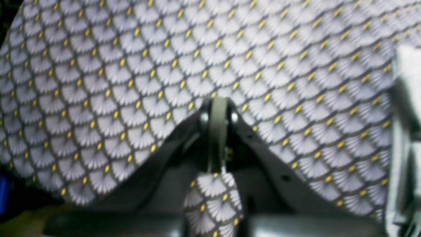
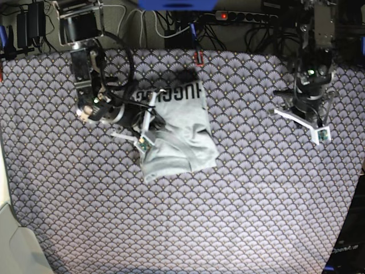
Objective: Fold the T-shirt properly
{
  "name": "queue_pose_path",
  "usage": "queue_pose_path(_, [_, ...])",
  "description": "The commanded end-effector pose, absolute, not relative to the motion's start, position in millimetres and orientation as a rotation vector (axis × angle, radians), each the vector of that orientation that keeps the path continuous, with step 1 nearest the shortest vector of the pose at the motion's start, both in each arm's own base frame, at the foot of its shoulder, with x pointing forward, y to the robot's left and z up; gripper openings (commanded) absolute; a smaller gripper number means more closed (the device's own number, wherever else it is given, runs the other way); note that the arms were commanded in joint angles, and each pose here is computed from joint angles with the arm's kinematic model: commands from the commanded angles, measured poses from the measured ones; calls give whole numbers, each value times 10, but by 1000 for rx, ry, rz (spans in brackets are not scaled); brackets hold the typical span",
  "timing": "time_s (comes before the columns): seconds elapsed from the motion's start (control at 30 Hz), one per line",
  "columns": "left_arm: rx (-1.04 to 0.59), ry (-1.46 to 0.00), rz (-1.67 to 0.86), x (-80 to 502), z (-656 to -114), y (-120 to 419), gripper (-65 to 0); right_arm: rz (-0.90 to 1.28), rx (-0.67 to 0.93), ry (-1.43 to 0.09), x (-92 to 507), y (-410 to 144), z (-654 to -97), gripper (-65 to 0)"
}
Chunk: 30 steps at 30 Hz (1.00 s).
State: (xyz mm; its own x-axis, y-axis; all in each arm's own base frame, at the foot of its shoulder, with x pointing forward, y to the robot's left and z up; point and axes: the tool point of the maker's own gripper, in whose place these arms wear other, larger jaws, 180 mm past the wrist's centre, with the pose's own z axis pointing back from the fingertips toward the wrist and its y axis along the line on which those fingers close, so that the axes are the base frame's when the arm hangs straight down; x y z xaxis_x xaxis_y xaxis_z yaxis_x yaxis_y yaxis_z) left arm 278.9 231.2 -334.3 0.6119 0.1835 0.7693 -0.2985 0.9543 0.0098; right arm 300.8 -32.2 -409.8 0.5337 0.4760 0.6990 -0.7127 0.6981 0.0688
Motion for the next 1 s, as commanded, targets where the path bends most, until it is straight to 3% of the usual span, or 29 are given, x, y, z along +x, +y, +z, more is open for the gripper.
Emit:
queue_pose_path(0.0, [151, -912, 266, 2851, -3229, 2317, -645, 753, 338, -723, 3011, -373, -3995, -650])
queue_pose_path(0.2, [131, -899, 240, 2848, -3277, 2205, -645, 795, 240, -799, 2923, -449, -3522, -650])
queue_pose_path(0.5, [143, -892, 237, 2812, -3291, 2247, -645, 752, 307, -669, 2648, -407, -3959, -650])
queue_pose_path(0.73, [175, -863, 190, 2668, -3340, 2316, -645, 790, 272, -772, 2615, -421, -3620, -650])
queue_pose_path(0.83, [156, -861, 96, 2610, -3315, 2224, -645, 810, 224, -820, 2549, -465, -3363, -650])
queue_pose_path(0.97, [105, -809, -54, 2442, -3431, 2030, -645, 752, 165, -766, 2457, -740, -3429, -650])
